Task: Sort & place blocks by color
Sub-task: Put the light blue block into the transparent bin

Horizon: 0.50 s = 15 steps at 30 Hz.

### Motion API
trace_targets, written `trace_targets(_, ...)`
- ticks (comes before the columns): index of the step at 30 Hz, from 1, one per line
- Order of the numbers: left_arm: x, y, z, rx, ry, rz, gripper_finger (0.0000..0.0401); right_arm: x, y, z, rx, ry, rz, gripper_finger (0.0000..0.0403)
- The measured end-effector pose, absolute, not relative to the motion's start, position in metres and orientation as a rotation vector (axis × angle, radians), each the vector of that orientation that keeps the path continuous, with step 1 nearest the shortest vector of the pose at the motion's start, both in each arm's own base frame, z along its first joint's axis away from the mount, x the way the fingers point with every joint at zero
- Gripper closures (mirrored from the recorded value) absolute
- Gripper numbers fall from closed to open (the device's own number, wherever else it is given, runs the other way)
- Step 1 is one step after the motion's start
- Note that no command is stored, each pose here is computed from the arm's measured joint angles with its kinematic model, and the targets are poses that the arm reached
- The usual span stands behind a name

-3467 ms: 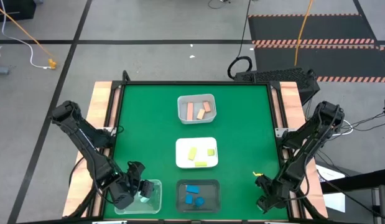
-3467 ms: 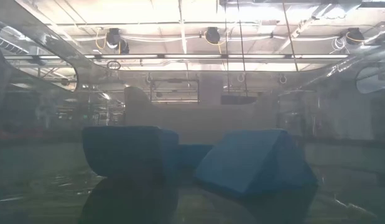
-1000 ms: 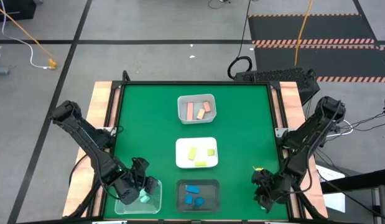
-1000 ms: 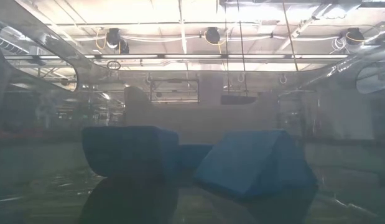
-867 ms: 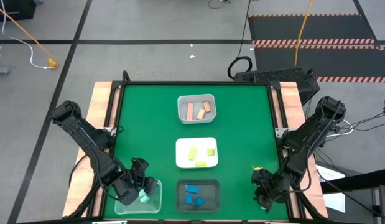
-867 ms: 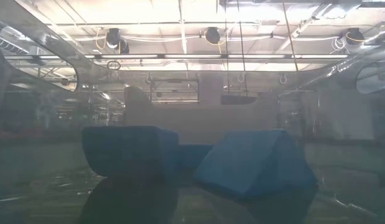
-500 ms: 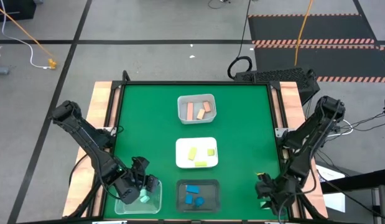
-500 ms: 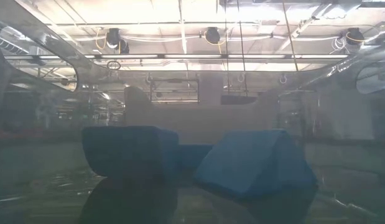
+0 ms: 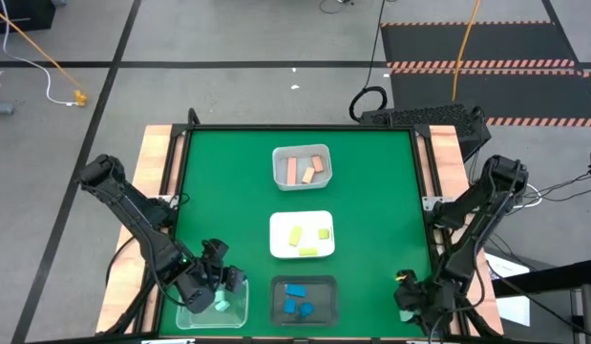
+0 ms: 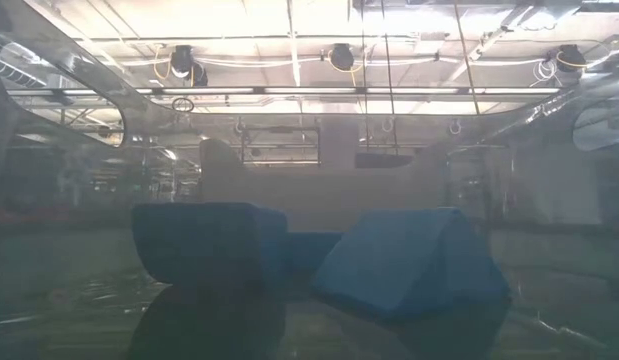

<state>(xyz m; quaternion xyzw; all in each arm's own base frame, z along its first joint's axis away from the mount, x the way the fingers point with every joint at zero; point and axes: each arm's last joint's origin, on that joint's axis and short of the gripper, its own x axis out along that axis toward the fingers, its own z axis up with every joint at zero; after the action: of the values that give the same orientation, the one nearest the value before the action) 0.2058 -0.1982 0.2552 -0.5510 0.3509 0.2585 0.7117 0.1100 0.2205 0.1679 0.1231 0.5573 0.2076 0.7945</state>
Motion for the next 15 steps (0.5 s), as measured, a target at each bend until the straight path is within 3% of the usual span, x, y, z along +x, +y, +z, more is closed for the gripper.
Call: trace_targets(15,0.214,-0.189,0.255,-1.152,0.762,0.570,0.0226,0.113,0.227,0.142,0.172,1.261,0.390,0.0161)
